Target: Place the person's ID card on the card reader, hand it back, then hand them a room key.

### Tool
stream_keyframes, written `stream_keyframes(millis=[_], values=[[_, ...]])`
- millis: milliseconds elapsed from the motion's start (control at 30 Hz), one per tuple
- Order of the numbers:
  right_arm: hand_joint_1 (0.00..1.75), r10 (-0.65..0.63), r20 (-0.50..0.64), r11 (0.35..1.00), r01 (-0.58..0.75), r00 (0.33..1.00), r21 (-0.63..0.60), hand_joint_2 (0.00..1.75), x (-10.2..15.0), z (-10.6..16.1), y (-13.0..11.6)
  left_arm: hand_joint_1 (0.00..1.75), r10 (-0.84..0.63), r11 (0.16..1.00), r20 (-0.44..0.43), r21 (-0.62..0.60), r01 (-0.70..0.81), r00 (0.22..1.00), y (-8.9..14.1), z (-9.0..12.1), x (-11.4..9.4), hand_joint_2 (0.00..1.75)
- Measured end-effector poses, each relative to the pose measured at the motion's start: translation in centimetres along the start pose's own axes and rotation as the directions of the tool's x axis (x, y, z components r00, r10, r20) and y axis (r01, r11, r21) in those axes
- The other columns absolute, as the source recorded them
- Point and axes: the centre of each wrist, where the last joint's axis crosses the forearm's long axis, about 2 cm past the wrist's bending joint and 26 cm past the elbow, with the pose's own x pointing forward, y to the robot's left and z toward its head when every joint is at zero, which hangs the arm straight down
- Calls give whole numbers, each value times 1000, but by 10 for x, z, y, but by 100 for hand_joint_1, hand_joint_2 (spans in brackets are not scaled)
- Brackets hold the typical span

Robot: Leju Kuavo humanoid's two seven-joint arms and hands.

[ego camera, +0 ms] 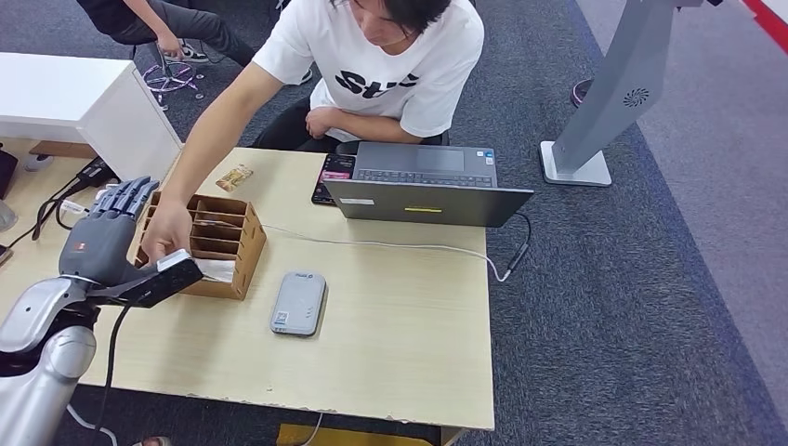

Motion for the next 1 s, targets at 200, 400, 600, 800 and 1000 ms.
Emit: stream_keyframes(millis=[200, 400, 600, 800, 1000], values=[[0, 3, 2, 1000, -3, 1000, 1, 175, 0, 0, 0, 0, 7, 1000, -6, -9, -7, 1000, -4, -1, 1, 175], [0, 4, 2, 1000, -4, 1000, 0, 175, 0, 0, 0, 0, 8, 1000, -13, -21, -9, 1000, -7, -1, 0, 175], [0, 5, 3, 1000, -5, 1000, 0, 175, 0, 0, -1, 0, 9, 1000, -18, -27, -10, 1000, -9, -1, -1, 175], [0, 9, 4, 1000, -9, 1000, 3, 175, 0, 0, -1, 0, -4, 999, -24, -32, 3, 1000, -11, -1, -2, 175], [0, 16, 7, 1000, -16, 1000, 2, 175, 1, 0, -1, 0, 1, 999, -31, -54, -3, 1000, -16, 0, -3, 175]])
